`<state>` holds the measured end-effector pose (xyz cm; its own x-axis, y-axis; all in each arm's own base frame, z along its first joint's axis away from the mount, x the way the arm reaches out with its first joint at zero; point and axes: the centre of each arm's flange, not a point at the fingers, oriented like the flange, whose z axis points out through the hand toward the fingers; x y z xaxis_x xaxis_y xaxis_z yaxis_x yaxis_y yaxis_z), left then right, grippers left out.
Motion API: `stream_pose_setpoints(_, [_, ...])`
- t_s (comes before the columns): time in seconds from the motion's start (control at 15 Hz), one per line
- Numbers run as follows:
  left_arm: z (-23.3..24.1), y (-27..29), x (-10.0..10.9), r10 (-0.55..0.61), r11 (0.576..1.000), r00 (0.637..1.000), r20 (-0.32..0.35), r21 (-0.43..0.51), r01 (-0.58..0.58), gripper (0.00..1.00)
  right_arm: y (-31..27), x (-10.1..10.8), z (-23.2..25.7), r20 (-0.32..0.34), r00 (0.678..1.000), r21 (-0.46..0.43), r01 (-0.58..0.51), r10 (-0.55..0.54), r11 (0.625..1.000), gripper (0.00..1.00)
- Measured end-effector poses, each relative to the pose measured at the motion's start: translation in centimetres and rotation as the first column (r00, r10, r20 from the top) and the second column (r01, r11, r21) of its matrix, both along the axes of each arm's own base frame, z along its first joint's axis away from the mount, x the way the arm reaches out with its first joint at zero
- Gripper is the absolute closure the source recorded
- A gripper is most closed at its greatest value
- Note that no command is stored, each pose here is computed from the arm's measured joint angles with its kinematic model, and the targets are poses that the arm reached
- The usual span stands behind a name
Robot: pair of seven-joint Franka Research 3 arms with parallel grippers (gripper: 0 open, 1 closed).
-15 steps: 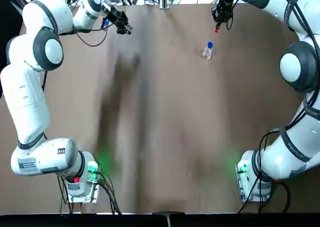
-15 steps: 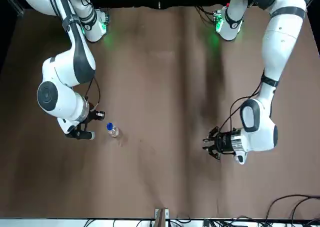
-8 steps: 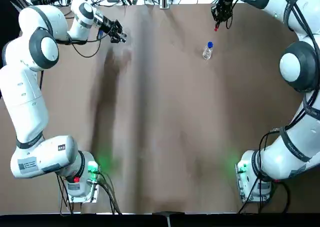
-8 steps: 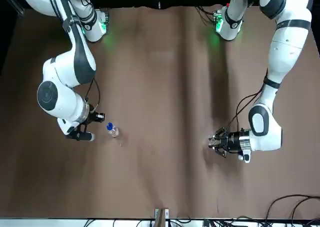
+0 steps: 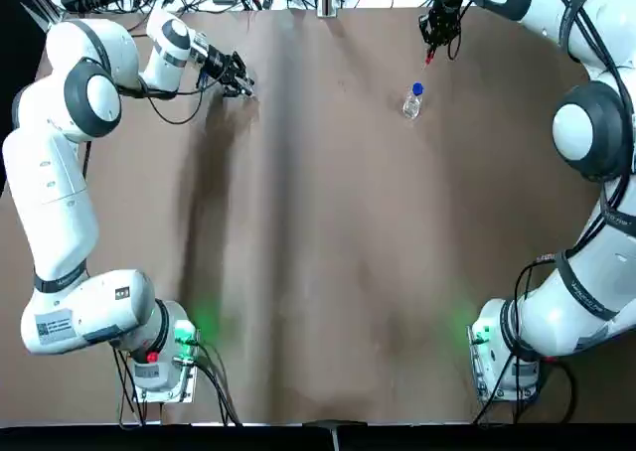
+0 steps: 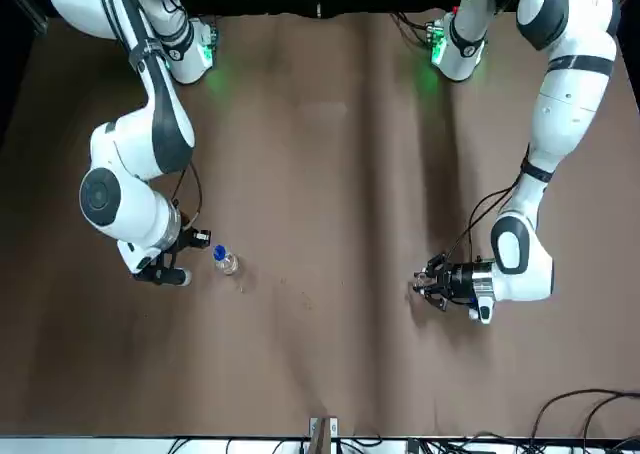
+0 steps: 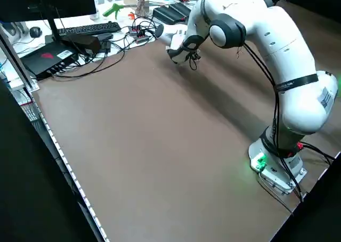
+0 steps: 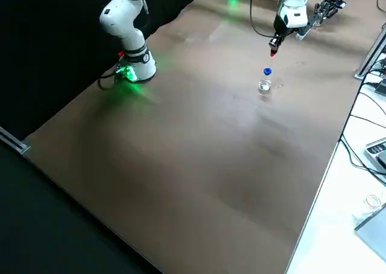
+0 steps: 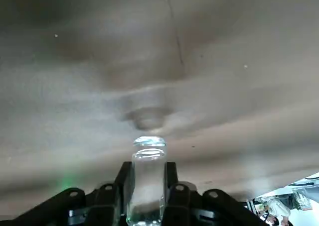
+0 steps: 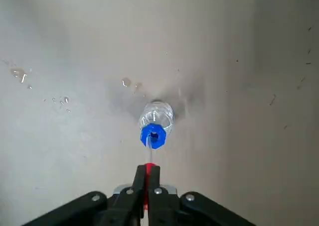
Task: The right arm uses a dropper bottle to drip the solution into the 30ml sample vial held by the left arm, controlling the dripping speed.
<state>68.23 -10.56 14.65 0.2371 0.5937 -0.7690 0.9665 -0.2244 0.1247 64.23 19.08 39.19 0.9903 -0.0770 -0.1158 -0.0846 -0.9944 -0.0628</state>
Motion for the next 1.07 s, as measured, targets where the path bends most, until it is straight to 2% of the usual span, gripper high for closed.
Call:
stream_pose_setpoints(0.73, [-1.6, 0.0, -0.4, -0.002, 1.0, 1.0, -0.018, 0.001, 0.002, 0.62, 0.0, 0.0, 0.0, 0.0, 1.0, -0.004, -0.002, 0.002, 1.0, 0.96])
stream_pose_setpoints(1.07, [-1.5, 0.1, -0.4, -0.002, 1.0, 1.0, -0.016, 0.002, 0.002, 0.17, -0.4, 0.1, 0.0, 0.001, 1.0, -0.006, 0.004, -0.004, 1.0, 0.96])
